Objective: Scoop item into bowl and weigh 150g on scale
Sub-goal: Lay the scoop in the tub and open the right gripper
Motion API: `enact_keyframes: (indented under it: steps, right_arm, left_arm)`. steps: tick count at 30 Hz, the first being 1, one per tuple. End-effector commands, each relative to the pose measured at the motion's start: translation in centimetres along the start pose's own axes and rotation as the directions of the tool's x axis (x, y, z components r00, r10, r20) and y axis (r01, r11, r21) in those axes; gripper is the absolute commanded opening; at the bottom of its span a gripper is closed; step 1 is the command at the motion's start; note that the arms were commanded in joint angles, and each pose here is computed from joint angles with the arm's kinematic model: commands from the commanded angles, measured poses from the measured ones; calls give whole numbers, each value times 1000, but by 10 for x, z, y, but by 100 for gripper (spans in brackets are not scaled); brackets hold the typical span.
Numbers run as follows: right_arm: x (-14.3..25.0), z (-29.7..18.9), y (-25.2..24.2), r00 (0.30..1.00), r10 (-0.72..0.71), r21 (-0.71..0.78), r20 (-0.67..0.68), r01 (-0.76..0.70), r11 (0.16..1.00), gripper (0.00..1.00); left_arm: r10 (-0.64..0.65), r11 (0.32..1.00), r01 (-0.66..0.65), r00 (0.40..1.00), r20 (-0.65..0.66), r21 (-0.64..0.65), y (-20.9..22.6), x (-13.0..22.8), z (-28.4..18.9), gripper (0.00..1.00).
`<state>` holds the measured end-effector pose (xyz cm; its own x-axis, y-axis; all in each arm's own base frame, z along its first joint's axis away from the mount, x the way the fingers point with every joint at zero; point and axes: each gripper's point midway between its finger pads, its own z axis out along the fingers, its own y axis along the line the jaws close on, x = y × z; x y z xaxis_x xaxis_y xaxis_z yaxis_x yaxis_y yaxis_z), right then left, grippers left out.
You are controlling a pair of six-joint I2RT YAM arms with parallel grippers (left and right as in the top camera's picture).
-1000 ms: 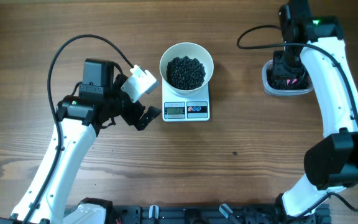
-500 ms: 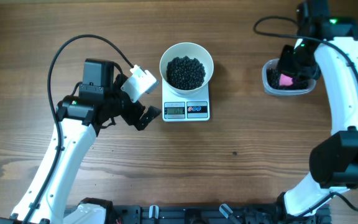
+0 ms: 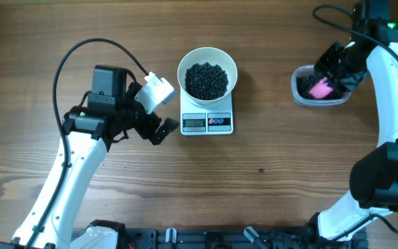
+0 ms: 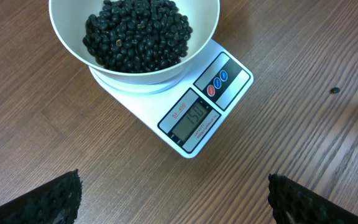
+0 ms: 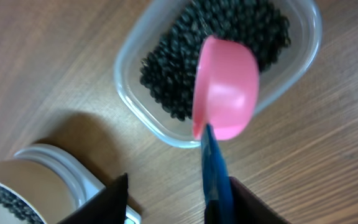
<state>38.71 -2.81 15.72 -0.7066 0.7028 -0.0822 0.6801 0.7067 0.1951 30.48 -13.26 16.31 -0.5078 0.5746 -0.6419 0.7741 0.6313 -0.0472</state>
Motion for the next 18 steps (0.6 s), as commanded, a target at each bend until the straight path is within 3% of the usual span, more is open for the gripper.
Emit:
enact_keyframes:
  steps: [1,3,14,18]
  right_arm:
    - [10,13,-8,997,56,32,-50,-54,998,92]
    - [12,12,-12,996,64,44,-61,-62,997,100]
    - [11,9,-21,986,114,1,-120,-115,993,100]
    - [11,-1,-14,993,11,-59,-119,-18,998,100]
  left_arm:
    - [28,1000,-28,1000,15,3,-3,-4,-3,100]
    - [28,1000,-28,1000,15,3,-3,-4,-3,100]
    - [28,1000,-28,1000,15,3,-3,-4,-3,100]
    - [28,1000,-28,1000,15,3,-3,-4,-3,100]
